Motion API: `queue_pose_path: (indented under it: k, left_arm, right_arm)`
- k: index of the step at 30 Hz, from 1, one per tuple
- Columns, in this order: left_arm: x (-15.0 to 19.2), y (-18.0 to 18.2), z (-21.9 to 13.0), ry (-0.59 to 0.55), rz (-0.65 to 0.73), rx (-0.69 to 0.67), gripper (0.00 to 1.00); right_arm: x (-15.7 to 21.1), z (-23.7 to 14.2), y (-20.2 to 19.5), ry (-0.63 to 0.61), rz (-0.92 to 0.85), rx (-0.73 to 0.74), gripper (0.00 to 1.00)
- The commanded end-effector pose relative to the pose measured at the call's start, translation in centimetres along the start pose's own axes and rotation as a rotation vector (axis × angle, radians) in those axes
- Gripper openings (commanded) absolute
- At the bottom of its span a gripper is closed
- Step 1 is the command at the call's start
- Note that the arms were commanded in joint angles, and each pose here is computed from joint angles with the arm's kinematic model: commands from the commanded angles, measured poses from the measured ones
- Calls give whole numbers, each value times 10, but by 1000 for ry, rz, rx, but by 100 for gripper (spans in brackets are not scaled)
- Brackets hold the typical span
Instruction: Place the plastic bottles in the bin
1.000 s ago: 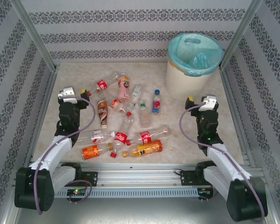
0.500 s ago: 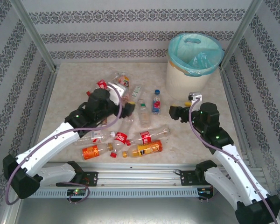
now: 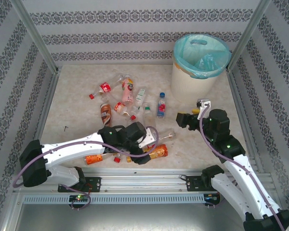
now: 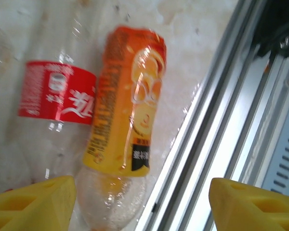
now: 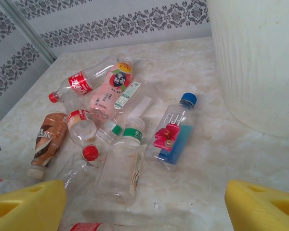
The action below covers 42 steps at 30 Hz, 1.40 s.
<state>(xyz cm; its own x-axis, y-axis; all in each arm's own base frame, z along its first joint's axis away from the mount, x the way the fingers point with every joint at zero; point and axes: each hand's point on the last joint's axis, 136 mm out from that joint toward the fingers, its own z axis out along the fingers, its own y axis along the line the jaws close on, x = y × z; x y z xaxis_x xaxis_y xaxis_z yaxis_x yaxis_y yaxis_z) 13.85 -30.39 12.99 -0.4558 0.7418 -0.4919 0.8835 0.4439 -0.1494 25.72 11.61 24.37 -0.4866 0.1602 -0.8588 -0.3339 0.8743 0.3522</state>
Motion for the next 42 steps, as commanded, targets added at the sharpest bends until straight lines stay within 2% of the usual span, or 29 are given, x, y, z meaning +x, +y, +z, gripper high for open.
queue_pose_path:
  k: [1, 12, 20, 26, 34, 42]
  left_arm:
    - [24, -6, 6, 114, -14, 15, 74]
    - [36, 9, 38, 210, -57, -64, 74]
    - [47, 14, 53, 270, -69, -86, 71]
    - [50, 22, 58, 270, -74, -126, 71]
    - [52, 13, 67, 268, -84, -84, 72]
    - [49, 11, 71, 271, -50, -102, 71]
  right_arm:
    - [10, 2, -6, 20, 15, 25, 86]
    - [15, 2, -8, 22, 32, 30, 86]
    - [17, 1, -8, 18, 45, 29, 86]
    - [19, 2, -9, 20, 50, 32, 86]
    - [20, -1, -10, 15, 51, 39, 87]
    - [20, -3, -10, 15, 54, 37, 89]
